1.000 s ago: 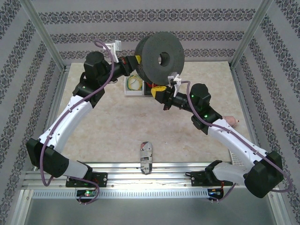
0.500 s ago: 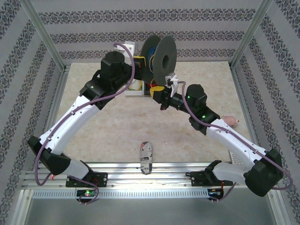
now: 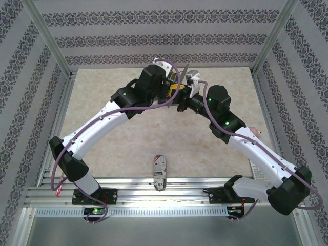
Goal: Wrap the cables
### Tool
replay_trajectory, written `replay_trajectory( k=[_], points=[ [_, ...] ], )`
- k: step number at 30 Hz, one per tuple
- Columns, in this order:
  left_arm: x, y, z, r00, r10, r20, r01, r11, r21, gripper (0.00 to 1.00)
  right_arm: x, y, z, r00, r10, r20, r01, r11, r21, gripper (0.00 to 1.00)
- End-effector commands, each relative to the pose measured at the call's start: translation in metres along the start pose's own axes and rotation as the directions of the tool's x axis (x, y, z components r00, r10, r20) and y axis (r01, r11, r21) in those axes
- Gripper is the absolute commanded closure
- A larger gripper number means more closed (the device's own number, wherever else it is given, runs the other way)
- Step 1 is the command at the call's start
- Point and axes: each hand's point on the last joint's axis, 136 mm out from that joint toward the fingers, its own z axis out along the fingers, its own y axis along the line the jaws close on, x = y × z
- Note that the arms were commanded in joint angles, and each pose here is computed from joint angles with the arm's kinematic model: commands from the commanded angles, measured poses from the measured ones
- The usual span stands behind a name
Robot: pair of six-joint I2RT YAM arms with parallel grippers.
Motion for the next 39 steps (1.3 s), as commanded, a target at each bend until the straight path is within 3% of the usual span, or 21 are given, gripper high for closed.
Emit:
replay_trajectory(
  k=[1, 8, 19, 32, 35, 39],
  points=[
    [-0.007, -0.006, -0.015, 0.997, 0.072, 0.009, -0.072, 0.997, 0.007, 1.0, -0.061, 0.009, -0.01, 0.979, -0.076, 0.187, 0.072, 0.997, 0.026, 1.0],
    [-0.007, -0.012, -0.021, 0.996, 0.089, 0.024, -0.09, 0.995, 0.044, 1.0, -0.07, 0.002, -0.015, 0.979, -0.105, 0.176, 0.093, 0.993, 0.072, 1.0],
    [-0.005, -0.018, -0.041, 0.989, 0.129, 0.068, -0.137, 0.982, 0.129, 1.0, -0.09, -0.04, -0.044, 0.98, -0.106, 0.168, 0.077, 0.982, 0.171, 0.93],
    [-0.015, -0.023, -0.07, 0.971, 0.168, 0.171, -0.203, 0.955, 0.215, 1.0, -0.083, -0.074, -0.056, 0.992, -0.028, 0.121, 0.01, 0.989, 0.148, 0.66],
    [-0.019, -0.023, -0.074, 0.973, 0.141, 0.18, -0.181, 0.955, 0.233, 1.0, -0.078, -0.074, -0.062, 0.993, -0.025, 0.112, 0.009, 0.99, 0.138, 0.55],
    [-0.027, -0.02, -0.078, 0.985, 0.039, 0.169, -0.091, 0.947, 0.309, 1.0, -0.068, -0.067, -0.07, 0.996, -0.032, 0.083, 0.023, 0.994, 0.11, 0.3]
  ],
)
